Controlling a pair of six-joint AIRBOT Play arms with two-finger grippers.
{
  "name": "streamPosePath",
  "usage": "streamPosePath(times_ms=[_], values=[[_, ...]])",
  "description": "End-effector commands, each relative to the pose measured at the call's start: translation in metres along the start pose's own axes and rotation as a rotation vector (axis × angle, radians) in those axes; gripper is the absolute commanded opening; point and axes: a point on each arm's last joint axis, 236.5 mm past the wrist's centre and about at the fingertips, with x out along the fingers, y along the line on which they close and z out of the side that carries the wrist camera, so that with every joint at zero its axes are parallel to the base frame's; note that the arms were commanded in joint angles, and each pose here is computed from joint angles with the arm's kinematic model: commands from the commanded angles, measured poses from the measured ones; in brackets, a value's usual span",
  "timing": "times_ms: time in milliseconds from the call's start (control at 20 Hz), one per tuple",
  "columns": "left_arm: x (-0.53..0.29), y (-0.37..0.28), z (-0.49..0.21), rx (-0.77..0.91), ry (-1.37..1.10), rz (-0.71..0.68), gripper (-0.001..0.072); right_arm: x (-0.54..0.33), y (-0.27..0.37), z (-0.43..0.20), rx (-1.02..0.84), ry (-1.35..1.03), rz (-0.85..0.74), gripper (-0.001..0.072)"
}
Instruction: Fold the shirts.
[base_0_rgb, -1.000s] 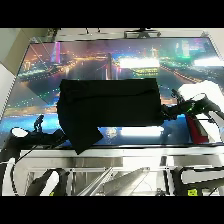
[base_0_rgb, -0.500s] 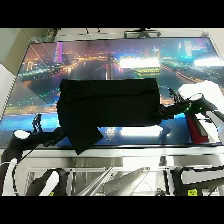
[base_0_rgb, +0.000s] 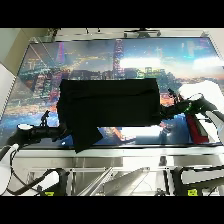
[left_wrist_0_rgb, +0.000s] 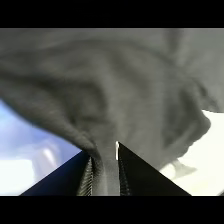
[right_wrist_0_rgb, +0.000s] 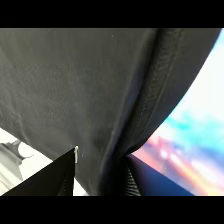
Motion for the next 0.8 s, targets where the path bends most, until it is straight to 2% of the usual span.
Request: streamPosePath(times_ms=[0, 50, 250, 300, 350, 450, 500, 550, 750], values=[[0.001, -0.019, 0.001, 0.017, 0.049, -0.096, 0.0089, -0.001, 0.002, -0.005, -0.012, 0.022, 0.009, 0.0364], [0.001, -0.019, 0.001, 0.019, 0.048, -0.094, 0.0022, -0.001, 0.002, -0.006, -0.01, 0.022, 0.011, 0.0364], [0.001, -0.018, -0.001, 0.021, 0.059, -0.091, 0.0022, -0.013, 0.001, -0.015, 0.021, 0.054, 0.055, 0.0358], [0.001, -0.016, -0.003, 0.022, 0.064, -0.083, 0.0022, -0.019, -0.001, -0.019, 0.029, 0.061, 0.073, 0.0318], [0.001, -0.016, -0.003, 0.023, 0.066, -0.083, 0.0023, -0.025, -0.003, -0.021, 0.032, 0.064, 0.089, 0.0214], [0.001, -0.017, -0.002, 0.02, 0.063, -0.087, 0.0023, -0.035, -0.008, -0.021, 0.061, 0.053, 0.111, 0.022], [0.001, -0.018, -0.002, 0.019, 0.063, -0.089, 0.0024, -0.037, -0.009, -0.022, 0.067, 0.054, 0.117, 0.0079], [0.0, -0.021, -0.002, 0.015, 0.06, -0.103, 0.0024, -0.036, -0.008, -0.023, 0.066, 0.055, 0.119, 0.0017], [-0.016, -0.064, 0.007, 0.095, 0.048, -0.255, 0.0023, -0.037, 0.011, -0.014, 0.041, 0.026, 0.165, 0.0017]])
